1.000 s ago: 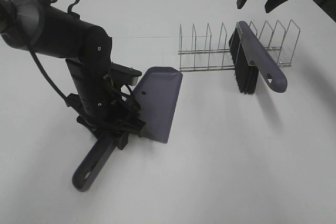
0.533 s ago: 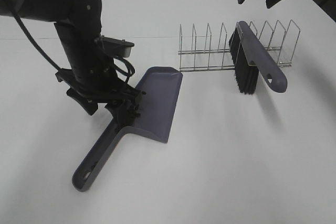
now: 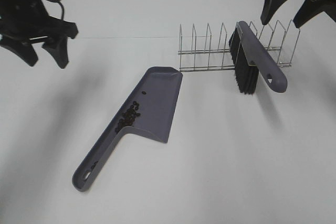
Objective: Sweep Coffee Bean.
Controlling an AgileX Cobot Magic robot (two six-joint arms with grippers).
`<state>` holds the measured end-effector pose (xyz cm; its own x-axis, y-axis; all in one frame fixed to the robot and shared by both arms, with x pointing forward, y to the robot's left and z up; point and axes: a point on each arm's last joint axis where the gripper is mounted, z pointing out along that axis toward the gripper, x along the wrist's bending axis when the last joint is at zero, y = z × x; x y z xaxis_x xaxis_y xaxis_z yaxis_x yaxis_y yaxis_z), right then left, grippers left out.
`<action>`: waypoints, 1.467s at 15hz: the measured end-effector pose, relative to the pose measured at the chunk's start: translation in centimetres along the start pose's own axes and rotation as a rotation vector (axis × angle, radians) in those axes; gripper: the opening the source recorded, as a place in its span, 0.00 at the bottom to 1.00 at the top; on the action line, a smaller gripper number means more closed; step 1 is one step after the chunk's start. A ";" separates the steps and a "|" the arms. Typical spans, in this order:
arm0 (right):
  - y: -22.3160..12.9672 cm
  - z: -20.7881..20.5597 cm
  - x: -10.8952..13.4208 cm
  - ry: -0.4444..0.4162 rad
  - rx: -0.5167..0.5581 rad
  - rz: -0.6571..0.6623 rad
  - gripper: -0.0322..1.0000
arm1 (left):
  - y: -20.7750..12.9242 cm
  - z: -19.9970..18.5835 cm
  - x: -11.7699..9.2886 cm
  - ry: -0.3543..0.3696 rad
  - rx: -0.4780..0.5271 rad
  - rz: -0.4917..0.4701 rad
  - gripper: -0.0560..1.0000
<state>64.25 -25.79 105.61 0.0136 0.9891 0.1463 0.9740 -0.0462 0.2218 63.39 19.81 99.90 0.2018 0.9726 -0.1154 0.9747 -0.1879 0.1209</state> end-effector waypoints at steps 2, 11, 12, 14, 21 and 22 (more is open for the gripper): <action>-2.4 -1.1 -0.1 -0.003 0.022 0.003 0.58 | -0.4 -2.3 3.5 0.016 -0.031 -0.050 0.60; -16.4 -6.6 -0.8 0.037 0.016 0.010 0.58 | -14.0 -9.4 7.8 0.073 -0.187 -0.132 0.60; -18.1 -7.2 -1.0 0.029 -0.001 0.004 0.58 | -15.9 -9.5 7.3 0.076 -0.201 -0.128 0.60; -20.3 -7.8 -1.4 0.012 -0.030 -0.007 0.58 | -18.5 -9.9 6.5 0.083 -0.237 -0.118 0.60; -30.3 -11.2 -3.2 -0.081 -0.325 -0.070 0.58 | -29.0 -12.2 3.6 0.182 -0.541 -0.094 0.60; -31.5 -11.5 -3.7 -0.112 -0.374 -0.079 0.58 | -29.9 -11.7 3.4 0.178 -0.554 -0.114 0.60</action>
<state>30.89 -29.55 109.15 -0.0134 0.9998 0.0137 0.8235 0.0032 0.5674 33.84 30.34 107.48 0.0326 0.9995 0.0036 0.7843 -0.0278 0.6198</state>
